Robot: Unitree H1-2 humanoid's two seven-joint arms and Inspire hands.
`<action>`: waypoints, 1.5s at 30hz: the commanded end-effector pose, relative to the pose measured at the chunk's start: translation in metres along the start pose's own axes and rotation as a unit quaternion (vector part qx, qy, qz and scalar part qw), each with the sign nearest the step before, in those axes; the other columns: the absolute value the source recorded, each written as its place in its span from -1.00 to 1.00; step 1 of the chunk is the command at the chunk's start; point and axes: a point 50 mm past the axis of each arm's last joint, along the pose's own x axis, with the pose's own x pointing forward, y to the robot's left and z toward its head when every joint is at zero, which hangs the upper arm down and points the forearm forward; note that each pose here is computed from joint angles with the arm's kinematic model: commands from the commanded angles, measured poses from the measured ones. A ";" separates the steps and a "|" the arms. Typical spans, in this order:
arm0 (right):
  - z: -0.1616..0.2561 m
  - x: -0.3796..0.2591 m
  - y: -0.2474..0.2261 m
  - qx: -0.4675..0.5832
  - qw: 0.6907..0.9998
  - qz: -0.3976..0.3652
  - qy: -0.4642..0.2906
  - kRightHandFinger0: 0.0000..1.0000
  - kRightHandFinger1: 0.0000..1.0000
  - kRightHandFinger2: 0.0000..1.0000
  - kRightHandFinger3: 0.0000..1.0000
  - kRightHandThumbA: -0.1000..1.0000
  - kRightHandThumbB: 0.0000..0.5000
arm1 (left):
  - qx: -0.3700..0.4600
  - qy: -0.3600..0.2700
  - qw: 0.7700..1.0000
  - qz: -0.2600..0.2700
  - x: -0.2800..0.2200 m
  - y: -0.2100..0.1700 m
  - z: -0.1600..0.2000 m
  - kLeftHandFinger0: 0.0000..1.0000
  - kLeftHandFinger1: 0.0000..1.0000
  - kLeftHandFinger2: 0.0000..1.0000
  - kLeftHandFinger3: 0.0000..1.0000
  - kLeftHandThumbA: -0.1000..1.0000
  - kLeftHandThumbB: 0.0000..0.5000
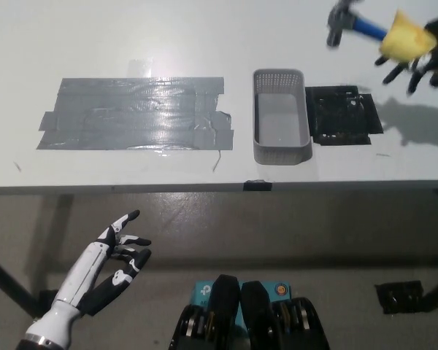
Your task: The robot picks the hammer with right hand and hits the black area on the desk and places it back.
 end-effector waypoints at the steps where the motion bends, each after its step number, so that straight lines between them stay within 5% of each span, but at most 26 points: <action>1: 0.002 0.015 0.007 -0.105 0.993 -0.008 0.046 -1.00 -0.21 0.70 1.00 -1.00 -0.57 | 0.023 -0.028 0.999 0.003 -0.002 0.011 0.012 0.17 0.14 0.36 0.89 0.75 -1.00; 2: 0.000 0.018 0.009 -0.109 0.993 -0.003 0.051 -1.00 -0.20 0.74 1.00 -1.00 -0.58 | 0.024 -0.028 0.999 0.003 -0.003 0.011 0.012 0.17 0.14 0.36 0.89 0.75 -1.00; 4: -0.018 0.040 0.019 -0.129 0.988 -0.002 0.082 -1.00 -0.08 0.79 1.00 -1.00 -0.27 | 0.025 -0.027 0.999 0.006 -0.003 0.012 0.012 0.17 0.14 0.36 0.88 0.75 -1.00; 5: -0.022 0.044 0.021 -0.148 0.984 0.003 0.096 -1.00 -0.08 0.69 1.00 -1.00 -0.36 | 0.025 -0.026 0.999 0.007 -0.003 0.013 0.012 0.17 0.14 0.36 0.88 0.76 -1.00; 8: -0.030 0.052 0.024 -0.205 0.968 -0.018 0.141 -0.98 0.09 0.94 1.00 -1.00 -0.64 | 0.025 -0.028 0.999 0.007 -0.004 0.014 0.013 0.17 0.14 0.36 0.87 0.75 -1.00; 12: -0.030 0.048 0.020 -0.204 0.965 -0.043 0.160 -1.00 -0.46 0.58 1.00 -1.00 -0.63 | 0.024 -0.030 0.999 0.008 -0.004 0.014 0.012 0.15 0.12 0.34 0.83 0.71 -1.00; 15: -0.022 0.039 0.014 -0.224 0.959 -0.049 0.164 -1.00 -0.58 0.32 0.29 -1.00 -0.58 | 0.024 -0.027 0.999 0.008 -0.005 0.013 0.010 0.15 0.13 0.33 0.82 0.72 -0.99; 16: -0.018 0.034 0.012 -0.215 0.963 -0.048 0.159 -1.00 -0.66 0.21 0.30 -1.00 -0.56 | 0.026 -0.024 0.999 0.006 -0.006 0.013 0.010 0.15 0.13 0.34 0.82 0.74 -0.97; 17: -0.016 0.031 0.010 -0.214 0.963 -0.057 0.155 -1.00 -0.68 0.24 1.00 -1.00 -0.61 | 0.025 -0.021 0.999 0.007 -0.006 0.012 0.010 0.15 0.13 0.34 0.82 0.75 -0.98; 19: -0.008 0.023 0.007 -0.220 0.961 -0.056 0.155 -1.00 -0.64 0.30 1.00 -1.00 -0.77 | 0.025 -0.020 0.999 0.006 -0.007 0.012 0.010 0.14 0.13 0.34 0.82 0.75 -0.99; 20: -0.005 0.018 0.005 -0.218 0.964 -0.055 0.143 -1.00 -0.50 0.47 0.66 -1.00 -0.66 | 0.025 -0.020 0.999 0.007 -0.007 0.011 0.010 0.14 0.12 0.34 0.82 0.75 -0.98; 21: -0.003 0.015 0.004 -0.216 0.965 -0.057 0.137 -1.00 -0.34 0.66 0.78 -1.00 -0.73 | 0.026 -0.020 0.999 0.006 -0.008 0.012 0.010 0.14 0.12 0.34 0.82 0.75 -0.98; 23: 0.005 0.004 -0.001 -0.184 0.975 -0.058 0.110 -1.00 -0.33 0.55 0.81 -1.00 -0.68 | 0.026 -0.022 0.999 0.008 -0.008 0.011 0.010 0.14 0.12 0.34 0.81 0.75 -1.00; 25: 0.023 -0.013 -0.008 -0.203 0.972 -0.087 0.086 -0.97 0.01 0.83 0.89 -1.00 -0.39 | 0.024 -0.018 1.000 0.007 -0.010 0.011 0.009 0.14 0.12 0.34 0.80 0.75 -0.99; 27: 0.038 -0.030 -0.014 -0.193 0.973 -0.104 0.069 -0.92 0.22 1.00 1.00 -1.00 -0.39 | 0.023 -0.020 1.000 0.007 -0.009 0.012 0.009 0.14 0.13 0.35 0.80 0.75 -1.00; 29: 0.053 -0.047 -0.018 -0.178 0.977 -0.110 0.038 -1.00 0.06 0.95 1.00 -1.00 -0.54 | 0.021 -0.022 1.000 0.008 -0.009 0.012 0.009 0.14 0.13 0.35 0.80 0.74 -1.00; 30: 0.063 -0.059 -0.021 -0.161 0.980 -0.116 0.019 -1.00 -0.10 0.71 1.00 -1.00 -0.59 | 0.019 -0.025 0.999 0.009 -0.009 0.012 0.009 0.14 0.11 0.33 0.78 0.69 -1.00; 33: 0.083 -0.079 -0.026 -0.157 0.977 -0.146 0.002 -0.84 0.20 1.00 1.00 -1.00 -0.61 | 0.021 -0.023 0.999 0.011 -0.009 0.012 0.010 0.13 0.11 0.33 0.78 0.68 -1.00; 36: 0.087 -0.078 -0.025 -0.181 0.968 -0.172 0.001 -0.66 0.39 1.00 1.00 -1.00 -0.61 | 0.022 -0.022 0.999 0.012 -0.011 0.012 0.009 0.12 0.11 0.33 0.78 0.66 -1.00; 40: 0.077 -0.056 -0.026 -0.192 0.953 -0.234 0.015 -0.82 0.23 1.00 1.00 -1.00 -0.45 | 0.021 -0.016 1.000 0.011 -0.014 0.012 0.008 0.13 0.11 0.32 0.79 0.69 -1.00; 42: 0.067 -0.041 -0.026 -0.200 0.941 -0.273 0.011 -0.57 0.41 1.00 1.00 -1.00 -0.36 | 0.021 -0.017 1.000 0.012 -0.014 0.012 0.009 0.14 0.12 0.33 0.79 0.68 -1.00; 44: 0.056 -0.025 -0.024 -0.207 0.934 -0.289 0.016 -0.76 0.34 1.00 1.00 -1.00 -0.46 | 0.023 -0.017 1.000 0.012 -0.015 0.012 0.008 0.14 0.11 0.33 0.78 0.66 -1.00; 45: 0.049 -0.015 -0.022 -0.228 0.925 -0.304 0.021 -0.69 0.32 1.00 1.00 -1.00 -0.39 | 0.022 -0.018 1.000 0.013 -0.016 0.012 0.008 0.13 0.11 0.33 0.78 0.66 -1.00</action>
